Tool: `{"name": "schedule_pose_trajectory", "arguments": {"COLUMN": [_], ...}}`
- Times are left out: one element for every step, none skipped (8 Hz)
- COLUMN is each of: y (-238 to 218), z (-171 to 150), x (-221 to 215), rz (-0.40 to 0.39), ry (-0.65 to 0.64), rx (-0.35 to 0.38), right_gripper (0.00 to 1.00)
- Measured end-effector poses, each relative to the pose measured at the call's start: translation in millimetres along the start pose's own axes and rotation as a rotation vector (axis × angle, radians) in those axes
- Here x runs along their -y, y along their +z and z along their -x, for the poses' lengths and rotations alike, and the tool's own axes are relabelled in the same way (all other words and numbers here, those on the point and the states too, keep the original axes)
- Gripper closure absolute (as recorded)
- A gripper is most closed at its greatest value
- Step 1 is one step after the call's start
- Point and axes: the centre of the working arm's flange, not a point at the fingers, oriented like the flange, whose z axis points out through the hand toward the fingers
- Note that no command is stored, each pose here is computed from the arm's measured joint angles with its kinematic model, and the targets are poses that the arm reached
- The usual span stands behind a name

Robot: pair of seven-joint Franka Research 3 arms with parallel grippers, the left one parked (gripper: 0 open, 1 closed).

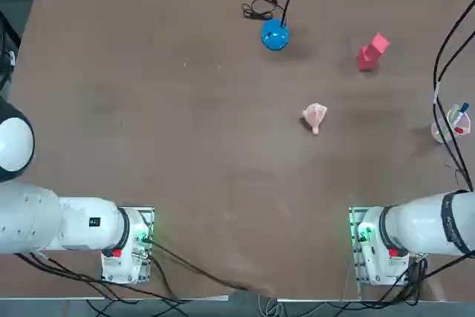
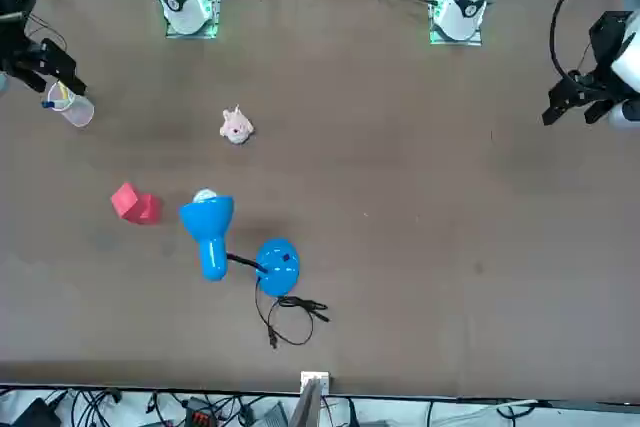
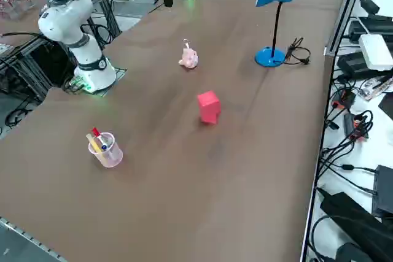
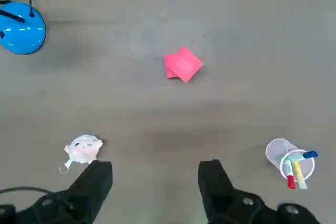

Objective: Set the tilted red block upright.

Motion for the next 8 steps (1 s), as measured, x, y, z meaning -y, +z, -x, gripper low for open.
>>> {"name": "schedule_pose_trajectory", "arguments": {"y": [0,0,1,3,6,15,28,46], "z": [0,0,0,-2,-4,-10,-21,-36], "x": [0,0,0,0,-1,-1,-1,0], "rz": [0.000,0.000,0.001,0.008,0.025,0.049,0.076,0.096], "ry": [0.001,0.001,0.001,0.000,-0.001,-0.002,-0.004,-0.004], "rx": [0.000,0.000,0.001,0.004,0.009,0.016,0.018,0.015], "right_gripper": [0.00,0.00,0.00,0.00,0.00,0.00,0.00,0.00]}}
